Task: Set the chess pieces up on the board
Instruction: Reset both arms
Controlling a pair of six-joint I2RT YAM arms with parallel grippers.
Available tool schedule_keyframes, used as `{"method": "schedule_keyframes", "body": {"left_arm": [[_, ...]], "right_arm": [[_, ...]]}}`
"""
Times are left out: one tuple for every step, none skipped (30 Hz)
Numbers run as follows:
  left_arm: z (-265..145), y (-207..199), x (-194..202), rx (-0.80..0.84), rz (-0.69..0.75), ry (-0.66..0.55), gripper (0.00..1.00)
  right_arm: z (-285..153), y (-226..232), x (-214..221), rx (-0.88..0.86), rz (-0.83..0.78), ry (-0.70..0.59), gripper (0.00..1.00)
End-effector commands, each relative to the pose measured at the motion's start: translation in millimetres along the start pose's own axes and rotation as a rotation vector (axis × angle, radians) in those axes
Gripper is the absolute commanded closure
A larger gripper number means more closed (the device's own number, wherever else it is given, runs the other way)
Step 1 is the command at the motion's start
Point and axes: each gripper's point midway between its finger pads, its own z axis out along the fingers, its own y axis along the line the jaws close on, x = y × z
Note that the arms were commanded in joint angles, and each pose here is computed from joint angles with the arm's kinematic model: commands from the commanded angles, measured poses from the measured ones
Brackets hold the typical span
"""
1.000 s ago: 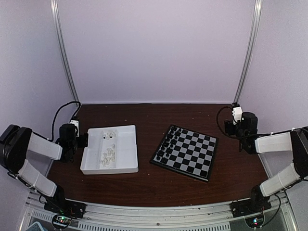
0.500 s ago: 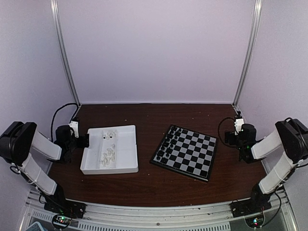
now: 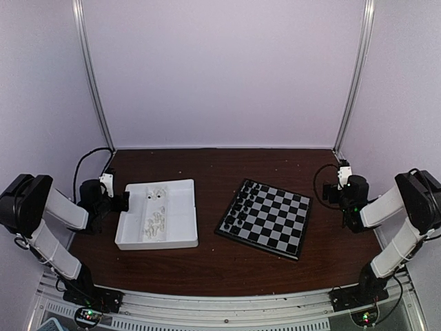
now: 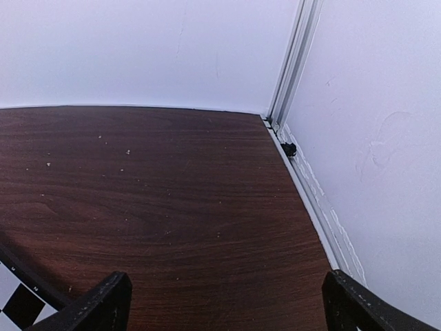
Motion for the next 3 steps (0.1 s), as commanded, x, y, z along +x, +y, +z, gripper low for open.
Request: {"method": "schedule_keyframes", "body": {"left_arm": [[0.2, 0.5, -14.2, 0.006, 0.003, -0.059, 0.02], [0.2, 0.6, -14.1, 0.005, 0.003, -0.059, 0.02], [0.1, 0.5, -14.1, 0.006, 0.003, -0.059, 0.02]], "right_arm": [[3.5, -2.2, -14.2, -0.004, 0.027, -0.034, 0.00], [3.7, -2.7, -14.3, -0.005, 0.029, -0.035, 0.00], [2.7, -3.3, -14.5, -0.003, 0.027, -0.039, 0.00]]}}
